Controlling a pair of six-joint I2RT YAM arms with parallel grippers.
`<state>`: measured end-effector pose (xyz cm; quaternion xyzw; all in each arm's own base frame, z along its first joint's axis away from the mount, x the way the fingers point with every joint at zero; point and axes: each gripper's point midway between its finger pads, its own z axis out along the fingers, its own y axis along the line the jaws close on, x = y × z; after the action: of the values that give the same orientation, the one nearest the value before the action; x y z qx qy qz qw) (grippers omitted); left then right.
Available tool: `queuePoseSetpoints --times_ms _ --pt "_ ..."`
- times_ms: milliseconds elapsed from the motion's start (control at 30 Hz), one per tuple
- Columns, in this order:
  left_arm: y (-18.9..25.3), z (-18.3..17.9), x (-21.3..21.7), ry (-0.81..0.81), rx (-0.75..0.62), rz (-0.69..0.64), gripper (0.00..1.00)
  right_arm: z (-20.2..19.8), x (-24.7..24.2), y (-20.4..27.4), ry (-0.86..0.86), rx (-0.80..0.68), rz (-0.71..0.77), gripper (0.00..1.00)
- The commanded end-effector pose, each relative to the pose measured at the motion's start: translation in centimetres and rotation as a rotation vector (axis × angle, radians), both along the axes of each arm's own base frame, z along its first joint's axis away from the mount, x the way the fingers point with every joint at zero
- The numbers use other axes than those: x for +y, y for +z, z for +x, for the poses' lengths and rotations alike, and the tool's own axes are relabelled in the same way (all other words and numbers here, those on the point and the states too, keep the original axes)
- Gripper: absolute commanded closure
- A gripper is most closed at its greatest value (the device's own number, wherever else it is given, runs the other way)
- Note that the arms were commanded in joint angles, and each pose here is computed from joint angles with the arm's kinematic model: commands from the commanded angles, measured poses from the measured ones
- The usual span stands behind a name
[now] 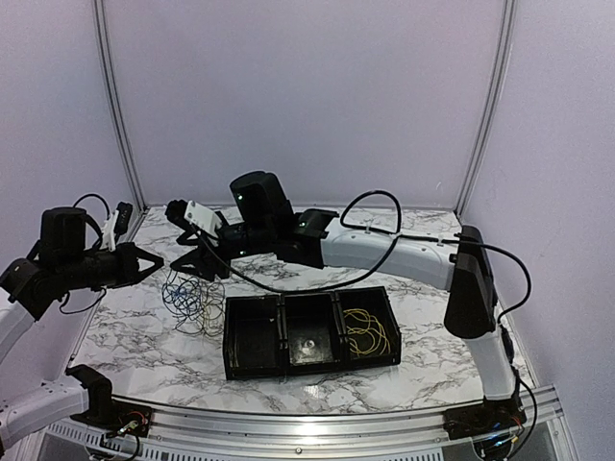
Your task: Untangle the cables
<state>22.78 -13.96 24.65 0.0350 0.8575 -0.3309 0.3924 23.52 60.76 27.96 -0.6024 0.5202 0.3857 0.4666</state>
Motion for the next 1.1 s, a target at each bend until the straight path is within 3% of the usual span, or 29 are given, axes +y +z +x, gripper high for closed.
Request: queuePoseSetpoints --times_ms 0,133,267,400,733,967,1067 --pt "0.3 -1.1 -0.3 -0.035 0.019 -0.014 1.00 -0.5 1.6 0.9 0.009 -0.009 0.040 0.42" --pt "0.6 -1.5 -0.3 -0.046 0.022 -0.020 1.00 -0.5 2.0 0.0 0.019 -0.014 0.037 0.48" --pt "1.2 -1.9 -0.2 -0.048 0.013 -0.024 1.00 -1.1 2.7 -1.1 0.038 -0.010 0.032 0.65" --pt "4.0 -2.2 0.2 -0.032 -0.041 -0.030 1.00 -0.8 3.9 -4.2 0.015 0.017 0.000 0.70" --pt "17.9 -2.3 2.8 0.103 -0.309 -0.036 1.00 0.7 5.5 -8.4 -0.058 0.105 -0.014 0.81" --pt "29.6 -3.0 5.0 0.220 -0.547 -0.086 1.00 1.2 5.8 -11.3 -0.077 0.110 -0.050 0.81" --pt "32.1 -3.1 5.8 0.258 -0.605 -0.079 1.00 1.1 5.8 -11.4 -0.075 0.105 -0.054 0.81"
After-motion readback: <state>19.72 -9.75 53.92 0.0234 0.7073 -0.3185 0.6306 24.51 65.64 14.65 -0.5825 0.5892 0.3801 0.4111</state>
